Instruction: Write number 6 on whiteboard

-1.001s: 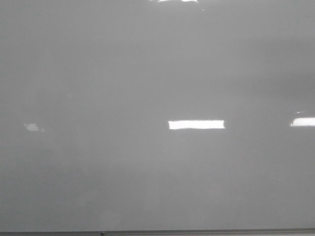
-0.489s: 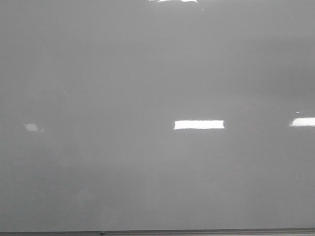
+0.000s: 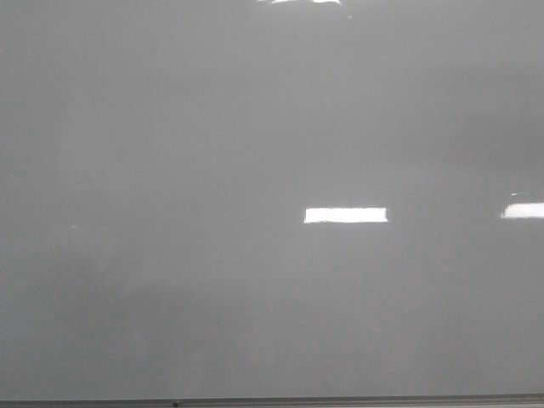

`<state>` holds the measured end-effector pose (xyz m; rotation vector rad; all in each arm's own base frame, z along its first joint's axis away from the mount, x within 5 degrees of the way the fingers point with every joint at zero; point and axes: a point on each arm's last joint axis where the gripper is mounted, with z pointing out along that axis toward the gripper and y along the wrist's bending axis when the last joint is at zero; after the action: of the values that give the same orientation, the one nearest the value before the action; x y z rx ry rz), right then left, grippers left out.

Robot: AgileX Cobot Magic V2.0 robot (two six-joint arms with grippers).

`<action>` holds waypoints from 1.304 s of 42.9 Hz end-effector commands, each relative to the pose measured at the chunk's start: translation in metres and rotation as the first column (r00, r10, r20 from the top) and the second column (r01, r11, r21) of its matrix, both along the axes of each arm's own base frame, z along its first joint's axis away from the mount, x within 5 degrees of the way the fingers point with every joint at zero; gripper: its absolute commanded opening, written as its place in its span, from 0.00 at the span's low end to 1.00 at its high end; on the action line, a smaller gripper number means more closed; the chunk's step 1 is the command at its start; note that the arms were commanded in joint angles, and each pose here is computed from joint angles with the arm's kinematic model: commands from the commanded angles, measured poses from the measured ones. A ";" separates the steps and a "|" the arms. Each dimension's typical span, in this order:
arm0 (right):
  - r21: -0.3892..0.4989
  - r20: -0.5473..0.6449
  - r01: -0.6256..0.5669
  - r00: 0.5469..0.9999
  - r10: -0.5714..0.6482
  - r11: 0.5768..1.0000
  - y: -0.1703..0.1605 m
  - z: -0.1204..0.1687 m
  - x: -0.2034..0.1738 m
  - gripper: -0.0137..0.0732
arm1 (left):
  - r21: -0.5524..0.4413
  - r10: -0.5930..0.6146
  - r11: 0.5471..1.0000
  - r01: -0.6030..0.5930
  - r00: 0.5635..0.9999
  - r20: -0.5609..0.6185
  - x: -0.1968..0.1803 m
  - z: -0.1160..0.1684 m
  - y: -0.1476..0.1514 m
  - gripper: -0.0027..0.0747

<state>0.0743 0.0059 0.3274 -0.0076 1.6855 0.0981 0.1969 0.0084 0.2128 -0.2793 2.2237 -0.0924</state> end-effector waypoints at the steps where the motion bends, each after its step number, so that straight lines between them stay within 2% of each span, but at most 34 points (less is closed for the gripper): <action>1: 0.003 0.105 0.008 0.994 -0.008 1.000 -0.001 0.017 0.001 0.88 | -0.006 0.002 1.000 -0.001 0.989 0.146 0.025 0.006 -0.002 0.79; 14: 0.003 0.105 0.008 0.994 -0.008 1.000 -0.001 0.017 0.001 0.88 | 0.005 0.006 1.000 -0.007 0.985 0.172 0.053 -0.025 -0.001 0.79; 18: 0.003 0.105 0.008 0.994 -0.008 1.000 -0.001 0.017 0.001 0.88 | 0.010 0.003 1.000 -0.005 0.983 0.182 0.057 -0.029 -0.001 0.75; 24: 0.003 0.105 0.008 0.994 -0.008 1.000 -0.001 0.017 0.001 0.88 | 0.011 0.004 1.000 -0.006 0.983 0.182 0.058 -0.032 0.000 0.58; 33: 0.003 0.105 0.008 0.994 -0.008 1.000 -0.001 0.017 0.001 0.88 | 0.018 -0.008 1.000 0.004 0.985 0.174 0.057 -0.031 -0.001 0.22; 38: 0.003 0.106 0.008 0.994 -0.008 1.000 -0.001 0.017 0.001 0.88 | 0.060 -0.063 0.997 0.053 0.981 0.186 0.053 -0.022 -0.003 0.07; 40: 0.003 0.106 0.008 0.994 -0.008 1.000 -0.001 0.017 0.001 0.88 | 0.070 -0.076 0.995 0.064 0.979 0.190 0.051 -0.018 -0.004 0.05; 46: 0.003 0.104 0.008 0.995 -0.008 1.000 -0.001 0.017 0.001 0.88 | 0.078 -0.080 0.995 0.066 0.976 0.201 0.042 -0.001 -0.004 0.03; 49: 0.004 0.092 0.006 0.996 -0.006 1.000 0.000 0.016 0.001 0.88 | 0.092 -0.107 0.991 0.093 0.981 0.163 0.037 0.011 -0.008 0.03; 54: 0.012 0.016 -0.007 1.000 0.007 1.000 0.001 0.015 0.004 0.88 | 0.154 -0.209 0.967 0.202 0.977 0.035 0.030 0.036 -0.025 0.03; 56: 0.010 -0.031 -0.016 0.999 0.016 1.000 0.002 0.014 0.007 0.88 | 0.180 -0.268 0.947 0.267 0.963 -0.020 0.027 0.045 -0.036 0.03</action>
<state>0.0760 0.0069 0.3265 -0.0053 1.7385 0.1149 0.2247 -0.0133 0.2254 0.0110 2.2574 -0.0452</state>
